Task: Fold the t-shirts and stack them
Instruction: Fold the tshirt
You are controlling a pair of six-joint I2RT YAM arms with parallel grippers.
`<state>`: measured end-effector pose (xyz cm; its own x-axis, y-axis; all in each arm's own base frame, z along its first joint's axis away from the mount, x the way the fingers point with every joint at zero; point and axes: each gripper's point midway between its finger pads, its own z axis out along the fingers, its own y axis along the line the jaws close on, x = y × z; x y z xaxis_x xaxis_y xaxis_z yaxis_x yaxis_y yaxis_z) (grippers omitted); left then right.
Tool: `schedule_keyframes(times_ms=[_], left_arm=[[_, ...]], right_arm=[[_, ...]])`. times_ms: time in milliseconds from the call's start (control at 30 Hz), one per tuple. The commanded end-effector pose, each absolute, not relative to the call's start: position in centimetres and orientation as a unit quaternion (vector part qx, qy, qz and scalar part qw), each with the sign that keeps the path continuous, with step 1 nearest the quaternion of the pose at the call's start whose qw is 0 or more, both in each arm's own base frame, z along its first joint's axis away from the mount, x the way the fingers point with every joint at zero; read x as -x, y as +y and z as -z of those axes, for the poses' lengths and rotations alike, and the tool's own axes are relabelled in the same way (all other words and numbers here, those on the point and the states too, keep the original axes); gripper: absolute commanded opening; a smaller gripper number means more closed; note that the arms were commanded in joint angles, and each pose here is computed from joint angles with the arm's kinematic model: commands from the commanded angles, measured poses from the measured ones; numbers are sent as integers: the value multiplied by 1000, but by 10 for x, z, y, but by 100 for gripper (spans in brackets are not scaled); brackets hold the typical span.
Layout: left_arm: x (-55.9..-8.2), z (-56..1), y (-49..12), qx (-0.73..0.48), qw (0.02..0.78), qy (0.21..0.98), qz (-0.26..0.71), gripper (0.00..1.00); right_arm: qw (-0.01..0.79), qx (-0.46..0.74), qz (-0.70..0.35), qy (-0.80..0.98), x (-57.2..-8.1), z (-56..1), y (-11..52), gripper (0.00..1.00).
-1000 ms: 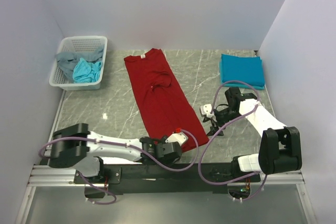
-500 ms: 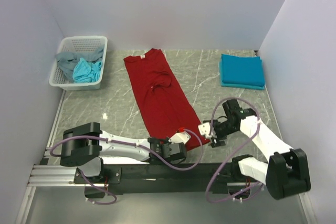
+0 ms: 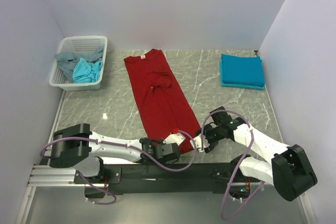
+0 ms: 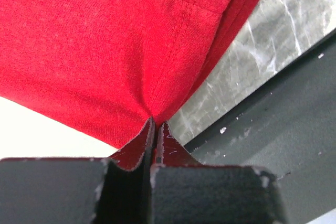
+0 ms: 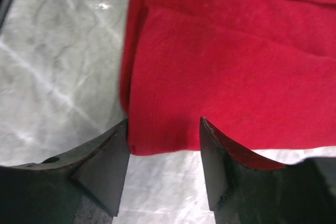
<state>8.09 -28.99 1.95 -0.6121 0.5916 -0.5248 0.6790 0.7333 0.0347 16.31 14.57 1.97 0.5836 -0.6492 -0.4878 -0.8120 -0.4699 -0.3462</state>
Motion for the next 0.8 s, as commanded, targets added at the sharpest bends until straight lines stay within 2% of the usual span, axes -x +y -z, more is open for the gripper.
schedule_keyframes(times_ms=[0,167,233,300,500,600,767], left_arm=[[-68,-23,-289,-359,236,896,114,1],[-71,-35,-296,-346,247,891,157,1],[-73,-36,-294,-339,247,893,165,1],[-76,-42,-295,-331,252,891,180,1],[-80,-51,-299,-320,258,888,207,1],[-88,-60,-300,-316,269,885,213,1],[-121,-89,-299,-288,302,879,231,0]], right_arm=[[284,852,-111,426,-170,-12,149,59],[273,858,-94,425,-170,-11,147,44],[267,859,-88,427,-170,-10,145,32],[267,859,-88,428,-169,-10,145,9],[283,851,-123,424,-158,-22,155,0],[303,831,-150,441,-159,-42,168,0],[348,784,-167,486,-188,-83,193,0]])
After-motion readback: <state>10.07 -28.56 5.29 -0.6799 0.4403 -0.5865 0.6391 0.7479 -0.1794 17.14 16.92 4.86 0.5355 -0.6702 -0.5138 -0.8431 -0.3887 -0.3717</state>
